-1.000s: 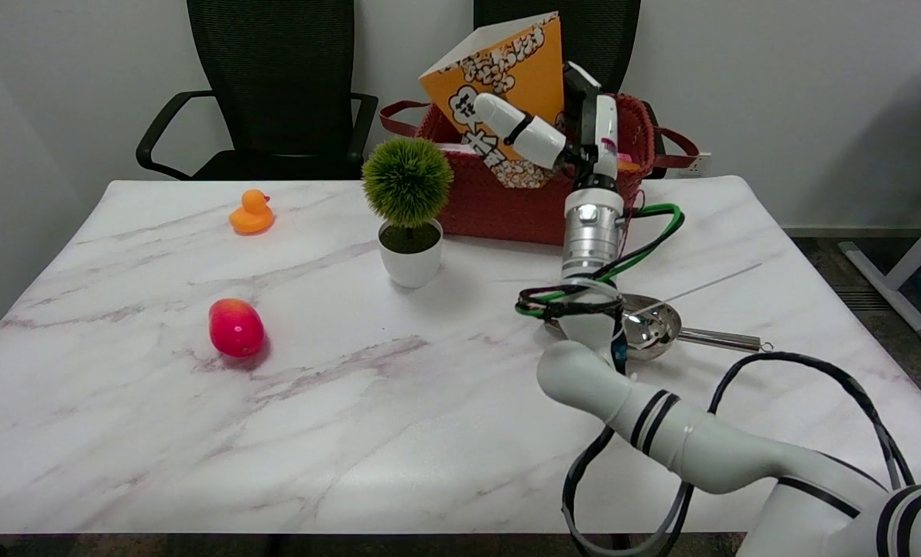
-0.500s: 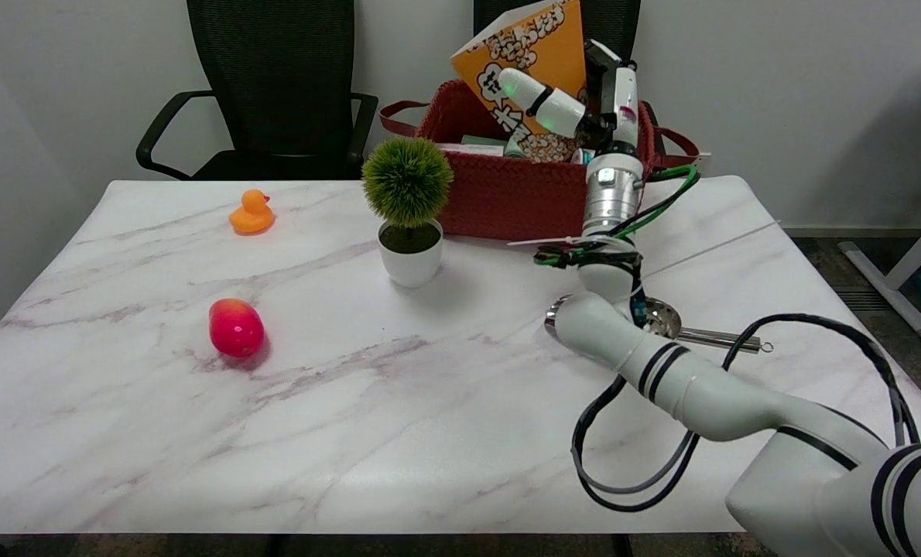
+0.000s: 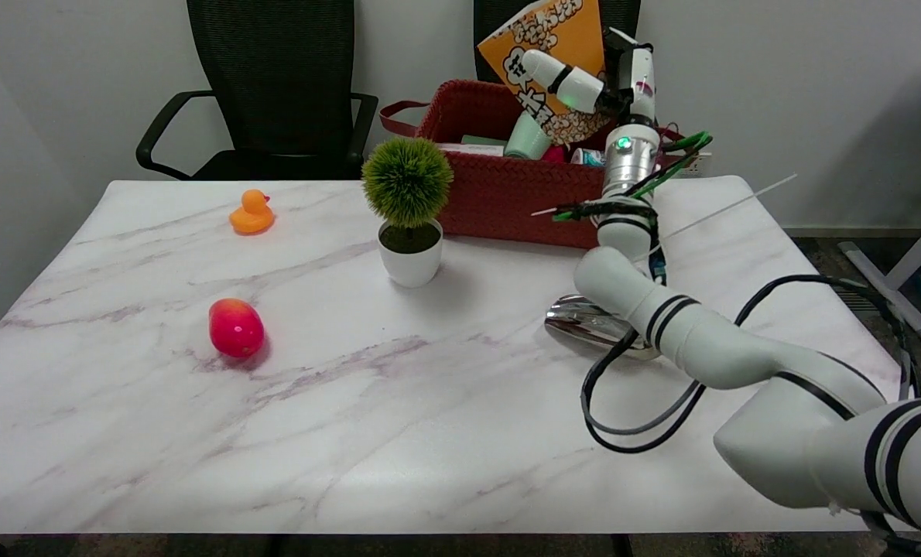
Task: Place the popcorn box into the brown storage basket.
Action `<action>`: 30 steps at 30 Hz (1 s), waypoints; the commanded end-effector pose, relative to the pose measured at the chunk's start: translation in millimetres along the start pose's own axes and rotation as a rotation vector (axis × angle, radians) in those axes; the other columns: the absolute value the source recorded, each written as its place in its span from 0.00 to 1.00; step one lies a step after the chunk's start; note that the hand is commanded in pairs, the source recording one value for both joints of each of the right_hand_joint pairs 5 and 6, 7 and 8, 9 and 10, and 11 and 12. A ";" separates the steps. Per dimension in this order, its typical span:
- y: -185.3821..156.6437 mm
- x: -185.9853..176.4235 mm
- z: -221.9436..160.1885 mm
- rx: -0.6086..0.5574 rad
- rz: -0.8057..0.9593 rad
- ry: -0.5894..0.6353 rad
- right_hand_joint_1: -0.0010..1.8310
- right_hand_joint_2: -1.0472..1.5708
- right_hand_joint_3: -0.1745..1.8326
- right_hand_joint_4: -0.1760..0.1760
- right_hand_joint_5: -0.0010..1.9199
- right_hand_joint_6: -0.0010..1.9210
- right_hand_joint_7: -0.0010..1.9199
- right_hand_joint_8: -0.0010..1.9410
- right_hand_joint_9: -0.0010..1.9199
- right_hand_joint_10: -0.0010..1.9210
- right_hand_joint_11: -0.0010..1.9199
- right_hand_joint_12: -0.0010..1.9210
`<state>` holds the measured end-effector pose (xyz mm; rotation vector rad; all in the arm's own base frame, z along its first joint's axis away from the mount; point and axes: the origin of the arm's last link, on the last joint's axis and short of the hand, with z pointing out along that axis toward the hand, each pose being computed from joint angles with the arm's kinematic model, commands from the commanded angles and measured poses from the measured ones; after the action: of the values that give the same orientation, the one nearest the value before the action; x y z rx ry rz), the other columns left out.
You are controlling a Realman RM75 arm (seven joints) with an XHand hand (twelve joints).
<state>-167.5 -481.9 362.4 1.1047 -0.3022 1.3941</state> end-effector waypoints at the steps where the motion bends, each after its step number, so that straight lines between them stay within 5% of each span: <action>1: 4.7 8.9 57.2 -0.106 -0.057 -0.041 0.50 0.56 0.16 0.50 0.38 0.38 0.57 0.56 0.41 0.41 0.28 0.28; 19: 28.2 -21.6 53.1 -0.224 -0.280 -0.256 0.49 0.56 0.14 0.50 0.37 0.37 0.54 0.54 0.39 0.39 0.27 0.27; 30: 34.3 -13.6 54.7 -0.228 -0.393 -0.261 0.47 0.56 0.13 0.50 0.36 0.36 0.53 0.52 0.39 0.39 0.27 0.27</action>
<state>-170.1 -534.4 386.6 1.0838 -0.4309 1.0467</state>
